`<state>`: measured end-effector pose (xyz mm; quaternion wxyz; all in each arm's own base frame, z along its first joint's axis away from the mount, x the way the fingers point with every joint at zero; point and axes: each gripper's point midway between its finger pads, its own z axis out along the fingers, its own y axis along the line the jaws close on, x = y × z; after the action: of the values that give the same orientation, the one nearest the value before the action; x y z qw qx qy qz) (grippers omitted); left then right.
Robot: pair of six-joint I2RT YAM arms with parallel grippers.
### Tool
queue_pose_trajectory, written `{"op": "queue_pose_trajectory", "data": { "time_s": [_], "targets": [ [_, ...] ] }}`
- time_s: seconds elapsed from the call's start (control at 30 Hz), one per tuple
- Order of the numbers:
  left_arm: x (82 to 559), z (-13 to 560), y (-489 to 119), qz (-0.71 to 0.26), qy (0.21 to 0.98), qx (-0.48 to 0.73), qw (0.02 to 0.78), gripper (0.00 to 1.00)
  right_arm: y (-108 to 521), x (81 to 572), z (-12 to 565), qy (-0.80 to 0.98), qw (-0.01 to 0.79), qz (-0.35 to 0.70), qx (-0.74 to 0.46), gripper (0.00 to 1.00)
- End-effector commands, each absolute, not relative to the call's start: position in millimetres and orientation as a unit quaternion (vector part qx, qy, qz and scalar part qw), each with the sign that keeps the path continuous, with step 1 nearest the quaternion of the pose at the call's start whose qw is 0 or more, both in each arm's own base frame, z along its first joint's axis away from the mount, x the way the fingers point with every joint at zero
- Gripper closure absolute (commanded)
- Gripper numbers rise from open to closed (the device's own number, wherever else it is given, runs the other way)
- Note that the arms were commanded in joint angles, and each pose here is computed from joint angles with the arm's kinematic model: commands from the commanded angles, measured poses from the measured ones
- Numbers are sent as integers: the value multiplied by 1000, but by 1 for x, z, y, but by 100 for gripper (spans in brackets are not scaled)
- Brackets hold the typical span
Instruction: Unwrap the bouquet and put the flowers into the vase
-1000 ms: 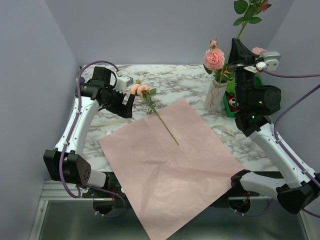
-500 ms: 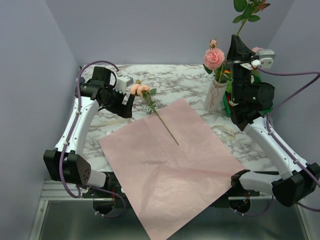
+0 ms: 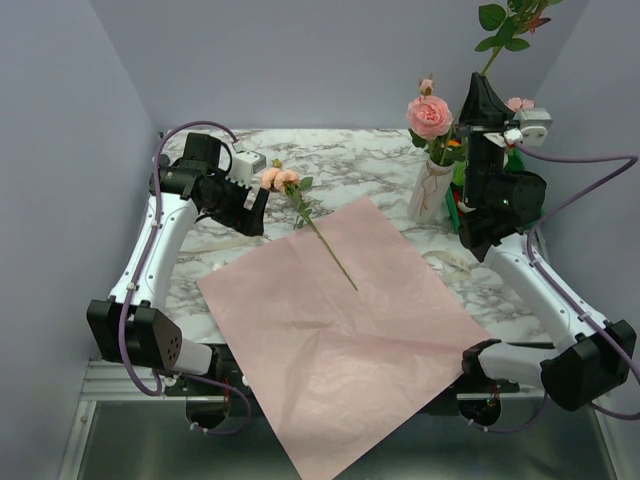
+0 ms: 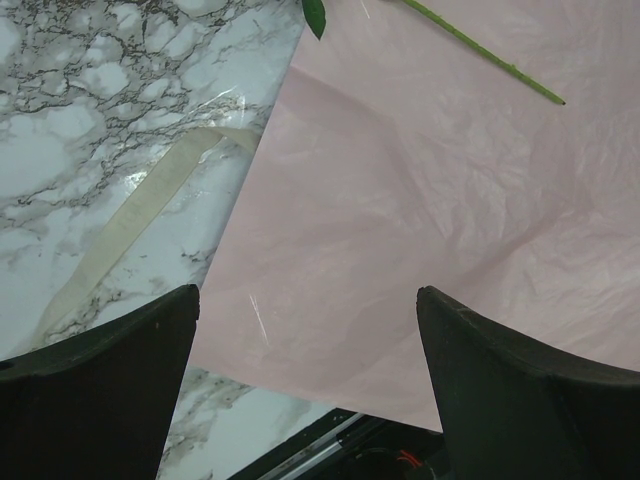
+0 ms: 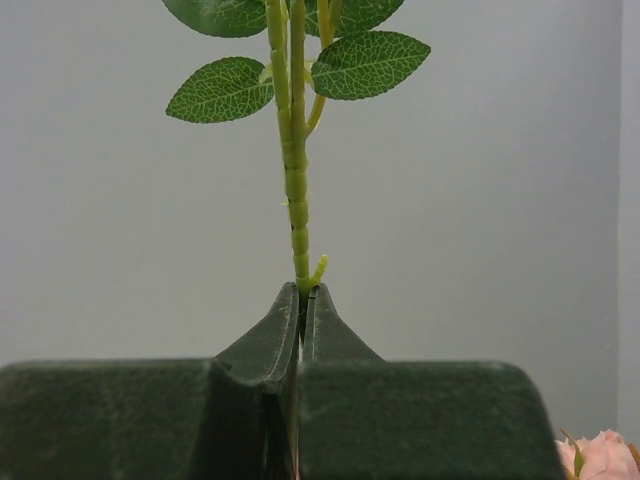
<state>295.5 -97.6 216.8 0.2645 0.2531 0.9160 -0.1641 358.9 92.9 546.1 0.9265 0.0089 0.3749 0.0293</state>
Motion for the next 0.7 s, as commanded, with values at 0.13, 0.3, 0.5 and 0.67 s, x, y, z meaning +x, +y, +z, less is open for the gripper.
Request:
{"op": "queue_pose_trajectory", "data": {
  "time_s": [0.13,0.3,0.5,0.67],
  "targets": [
    [291,221,-98,-171,908,269,271,1,84,374,528,373,928,19,21,99],
    [289,219,-97,-171,909,269,270,1,80,381,509,390,920,14,30,99],
    [287,217,-97,-170,909,270,267,1,76,398,469,448,893,-3,43,99],
    [286,214,-96,-171,911,269,261,1,78,403,432,498,866,10,47,95]
  ]
}}
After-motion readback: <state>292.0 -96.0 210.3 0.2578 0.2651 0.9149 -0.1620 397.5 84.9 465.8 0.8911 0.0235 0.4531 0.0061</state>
